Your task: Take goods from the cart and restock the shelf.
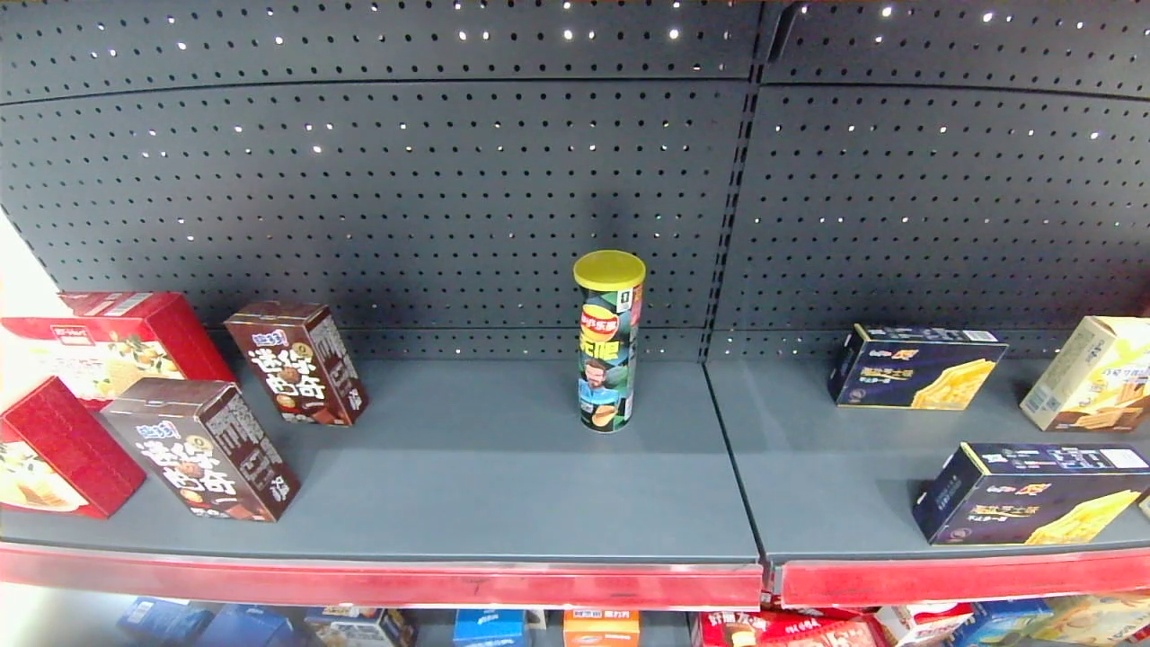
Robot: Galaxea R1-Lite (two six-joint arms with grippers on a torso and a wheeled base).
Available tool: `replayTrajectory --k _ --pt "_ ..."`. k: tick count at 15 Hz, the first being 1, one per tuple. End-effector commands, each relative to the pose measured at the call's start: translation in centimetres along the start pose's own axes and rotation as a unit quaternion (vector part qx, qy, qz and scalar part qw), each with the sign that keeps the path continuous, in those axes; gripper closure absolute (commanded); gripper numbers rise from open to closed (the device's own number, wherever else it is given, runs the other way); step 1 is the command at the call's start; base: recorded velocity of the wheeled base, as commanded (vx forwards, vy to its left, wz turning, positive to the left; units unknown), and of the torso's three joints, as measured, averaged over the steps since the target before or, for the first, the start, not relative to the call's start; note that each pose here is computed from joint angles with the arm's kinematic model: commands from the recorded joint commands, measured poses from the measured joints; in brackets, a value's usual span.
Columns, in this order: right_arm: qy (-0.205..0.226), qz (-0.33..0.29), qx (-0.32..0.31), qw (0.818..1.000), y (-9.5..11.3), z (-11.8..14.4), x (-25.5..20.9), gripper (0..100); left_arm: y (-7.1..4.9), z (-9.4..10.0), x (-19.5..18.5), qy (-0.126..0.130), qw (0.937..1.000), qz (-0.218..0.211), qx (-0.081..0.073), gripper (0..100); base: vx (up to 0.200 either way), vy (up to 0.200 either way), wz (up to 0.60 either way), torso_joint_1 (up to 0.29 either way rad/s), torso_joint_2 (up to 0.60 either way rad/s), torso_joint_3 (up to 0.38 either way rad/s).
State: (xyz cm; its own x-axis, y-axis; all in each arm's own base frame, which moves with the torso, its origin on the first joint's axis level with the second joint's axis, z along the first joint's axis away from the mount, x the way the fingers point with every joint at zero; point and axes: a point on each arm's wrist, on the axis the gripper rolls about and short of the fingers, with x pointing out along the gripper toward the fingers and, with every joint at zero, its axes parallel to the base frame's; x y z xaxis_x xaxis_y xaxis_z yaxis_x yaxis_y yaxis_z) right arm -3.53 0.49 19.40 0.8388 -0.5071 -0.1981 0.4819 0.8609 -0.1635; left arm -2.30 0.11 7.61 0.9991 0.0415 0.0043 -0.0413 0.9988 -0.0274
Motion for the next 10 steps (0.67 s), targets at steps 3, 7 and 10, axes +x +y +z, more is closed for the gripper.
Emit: replayTrajectory --k 3,7,10 --pt "-0.01 0.004 0.007 1.0 0.1 -0.9 0.0 0 0.0 0.0 0.0 0.001 1.0 0.0 0.0 0 0.0 0.0 0.0 0.0 0.0 0.0" --pt "-0.015 0.018 0.034 0.999 0.2 -1.5 0.6 0 0.0 0.0 0.0 0.001 1.0 0.0 0.0 0 0.0 0.0 0.0 0.0 0.0 0.0" --pt "-0.01 0.013 0.03 0.999 0.3 -1.8 0.8 0 0.0 0.0 0.0 0.001 1.0 0.0 0.0 0 0.0 0.0 0.0 0.0 0.0 0.0"
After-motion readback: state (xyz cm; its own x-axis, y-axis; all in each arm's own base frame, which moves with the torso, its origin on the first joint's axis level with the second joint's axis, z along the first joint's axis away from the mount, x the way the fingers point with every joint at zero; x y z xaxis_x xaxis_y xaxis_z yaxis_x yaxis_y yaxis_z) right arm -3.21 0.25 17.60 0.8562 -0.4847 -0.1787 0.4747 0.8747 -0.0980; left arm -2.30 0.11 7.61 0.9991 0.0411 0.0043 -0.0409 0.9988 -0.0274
